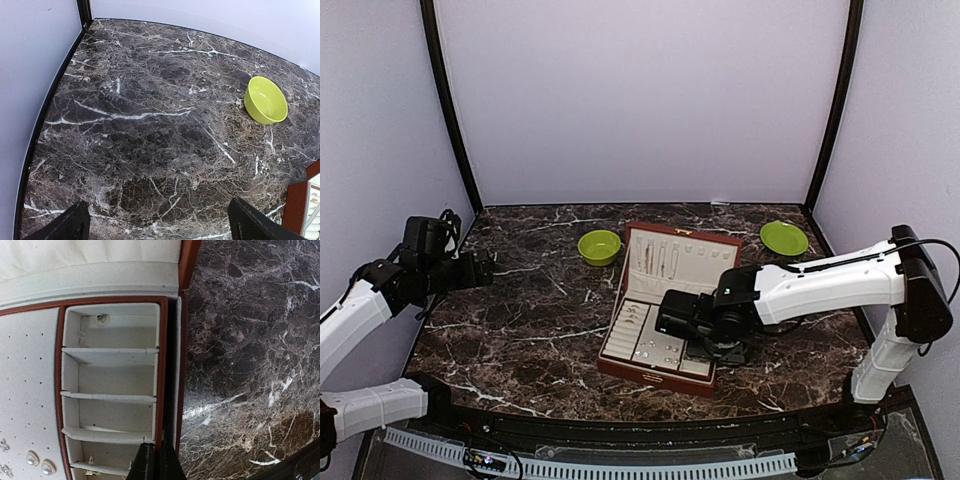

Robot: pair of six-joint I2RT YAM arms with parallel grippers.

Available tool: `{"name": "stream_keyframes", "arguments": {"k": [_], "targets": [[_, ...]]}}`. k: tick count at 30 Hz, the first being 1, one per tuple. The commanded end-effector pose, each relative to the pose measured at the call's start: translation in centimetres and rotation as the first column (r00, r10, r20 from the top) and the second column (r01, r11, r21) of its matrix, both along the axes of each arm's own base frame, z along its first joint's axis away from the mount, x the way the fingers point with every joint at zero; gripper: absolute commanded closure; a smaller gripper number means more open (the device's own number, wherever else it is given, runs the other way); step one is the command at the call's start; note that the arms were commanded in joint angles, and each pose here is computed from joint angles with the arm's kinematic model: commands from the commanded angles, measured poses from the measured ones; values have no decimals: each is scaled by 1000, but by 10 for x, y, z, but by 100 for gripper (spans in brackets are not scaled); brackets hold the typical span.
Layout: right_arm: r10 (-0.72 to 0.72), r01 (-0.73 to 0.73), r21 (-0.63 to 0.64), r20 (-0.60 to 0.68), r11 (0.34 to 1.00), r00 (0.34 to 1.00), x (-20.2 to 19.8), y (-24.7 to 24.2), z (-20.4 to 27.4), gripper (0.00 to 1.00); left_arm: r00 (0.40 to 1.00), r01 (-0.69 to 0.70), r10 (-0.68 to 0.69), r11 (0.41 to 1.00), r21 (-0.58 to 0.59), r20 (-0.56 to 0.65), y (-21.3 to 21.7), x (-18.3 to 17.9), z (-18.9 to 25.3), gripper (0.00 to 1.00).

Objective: Organize the mixed jewelry
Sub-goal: Place the compartment layer in the jewelry box.

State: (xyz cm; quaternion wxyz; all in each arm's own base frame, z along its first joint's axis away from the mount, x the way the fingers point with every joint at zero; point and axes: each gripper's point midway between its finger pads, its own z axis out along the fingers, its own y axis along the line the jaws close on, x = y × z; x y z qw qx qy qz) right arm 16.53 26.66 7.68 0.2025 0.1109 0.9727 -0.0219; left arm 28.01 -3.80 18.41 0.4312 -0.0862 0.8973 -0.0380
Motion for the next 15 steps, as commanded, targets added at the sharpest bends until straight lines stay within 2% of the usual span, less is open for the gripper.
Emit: {"name": "stream_keyframes", "arguments": {"k": [1, 6, 15], "targets": [[28, -32, 94, 38, 995, 999, 14, 33, 6, 95, 1000, -17, 17, 1000, 9, 6, 5, -3, 4, 1], [19, -24, 92, 48, 996, 999, 12, 25, 11, 76, 1000, -22, 22, 1000, 9, 12, 6, -3, 5, 1], [9, -13, 63, 66, 998, 998, 12, 6, 23, 65, 999, -27, 27, 1000, 12, 18, 7, -4, 7, 1]]}}
